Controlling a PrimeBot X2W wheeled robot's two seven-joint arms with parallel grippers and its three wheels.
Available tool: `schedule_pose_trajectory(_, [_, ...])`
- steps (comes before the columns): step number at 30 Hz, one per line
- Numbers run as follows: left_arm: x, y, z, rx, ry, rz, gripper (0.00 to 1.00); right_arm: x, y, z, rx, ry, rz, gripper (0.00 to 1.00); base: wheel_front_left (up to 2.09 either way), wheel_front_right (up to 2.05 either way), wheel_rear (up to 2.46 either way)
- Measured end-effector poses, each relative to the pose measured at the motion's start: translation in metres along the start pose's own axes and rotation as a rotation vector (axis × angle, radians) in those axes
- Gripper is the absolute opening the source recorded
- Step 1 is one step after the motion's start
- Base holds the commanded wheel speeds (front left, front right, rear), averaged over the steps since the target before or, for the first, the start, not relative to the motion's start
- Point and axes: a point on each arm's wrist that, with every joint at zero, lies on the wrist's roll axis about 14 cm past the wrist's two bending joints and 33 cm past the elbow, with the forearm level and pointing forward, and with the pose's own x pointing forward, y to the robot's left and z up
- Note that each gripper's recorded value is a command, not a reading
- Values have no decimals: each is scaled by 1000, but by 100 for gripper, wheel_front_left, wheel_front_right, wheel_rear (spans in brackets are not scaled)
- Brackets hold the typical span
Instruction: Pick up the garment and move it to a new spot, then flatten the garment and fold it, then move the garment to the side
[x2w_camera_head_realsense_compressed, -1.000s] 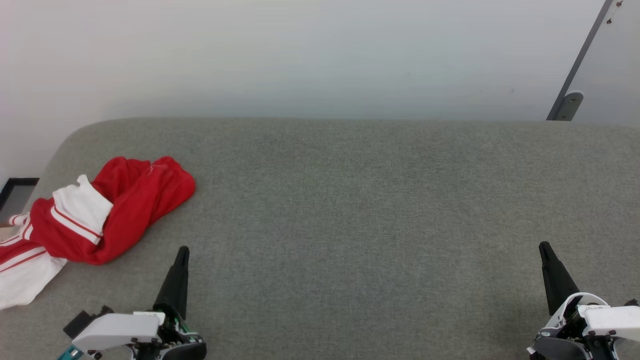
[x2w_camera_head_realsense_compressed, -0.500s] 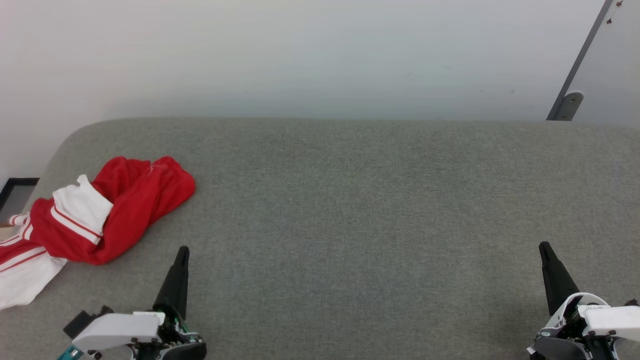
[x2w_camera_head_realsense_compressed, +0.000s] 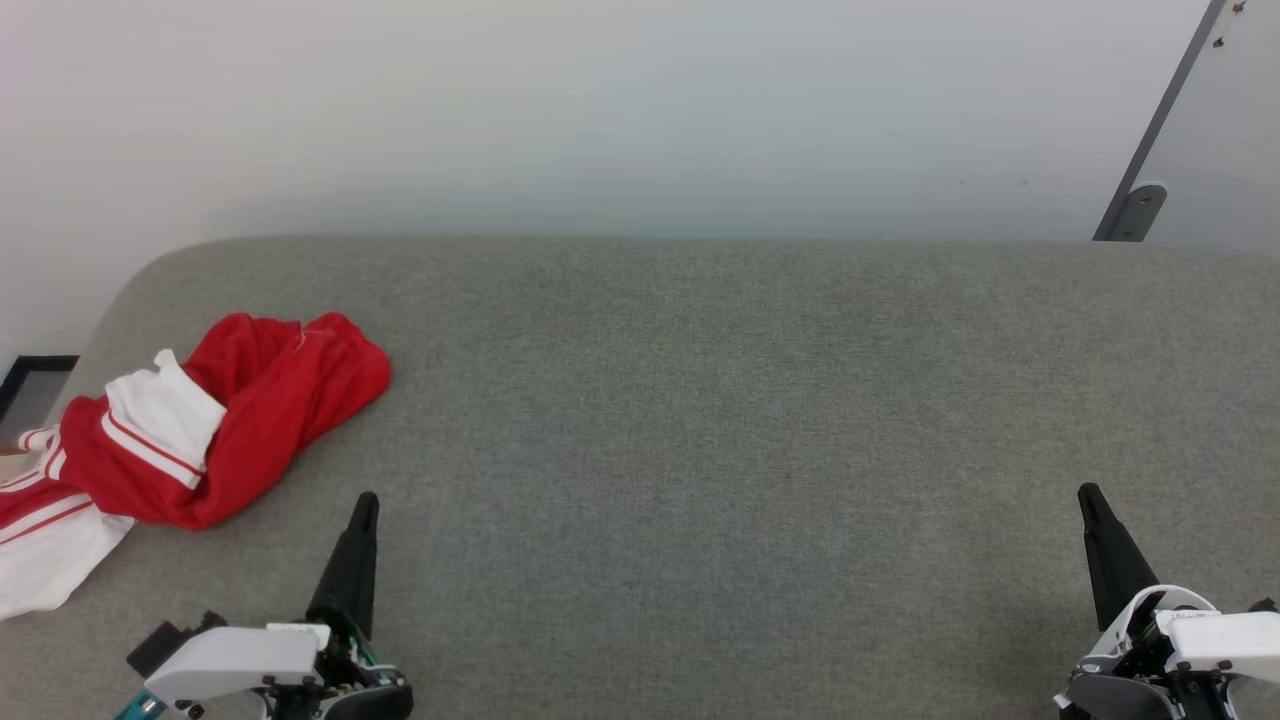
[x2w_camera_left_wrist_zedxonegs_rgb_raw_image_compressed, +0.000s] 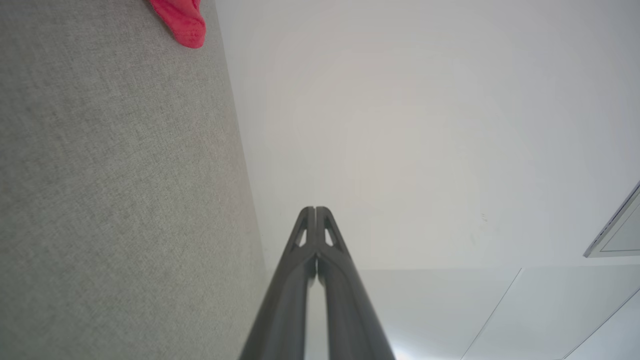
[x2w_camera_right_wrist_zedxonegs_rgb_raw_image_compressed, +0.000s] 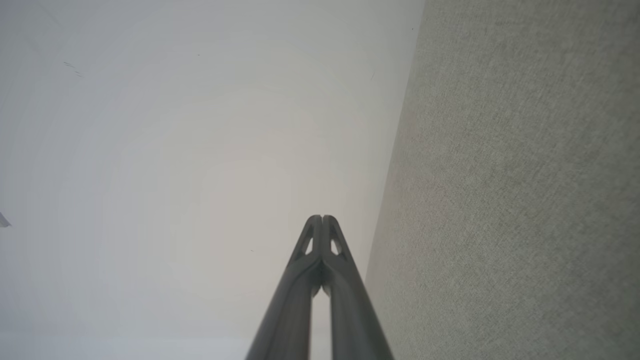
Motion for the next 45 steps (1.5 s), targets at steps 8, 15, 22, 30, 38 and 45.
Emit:
schedule_pose_trajectory(8, [-1,2,0,-1,0,4,100,0,-1,0,0,0,-4,100,0,0,0])
schedule_pose_trajectory(15, [-18,37,-3,-17,-6,110,100,-16,-35,0,10,-9,-103,100,0,0,0])
schedule_pose_trajectory(22, [-15,29,-6,-12,-14,89,100,-14,-30,-6,-7,-9,-88,100,0,0,0])
schedule_pose_trajectory(30, [-14,22,-6,37,-24,76,100,-13,-25,-11,-62,-7,-75,100,0,0,0])
schedule_pose_trajectory(38, [-14,20,-3,172,-24,86,100,-13,-22,-12,-183,-2,-67,100,0,0,0])
schedule_pose_trajectory(45, [-16,23,0,335,-19,107,100,-12,-21,-12,-358,14,-60,100,0,0,0])
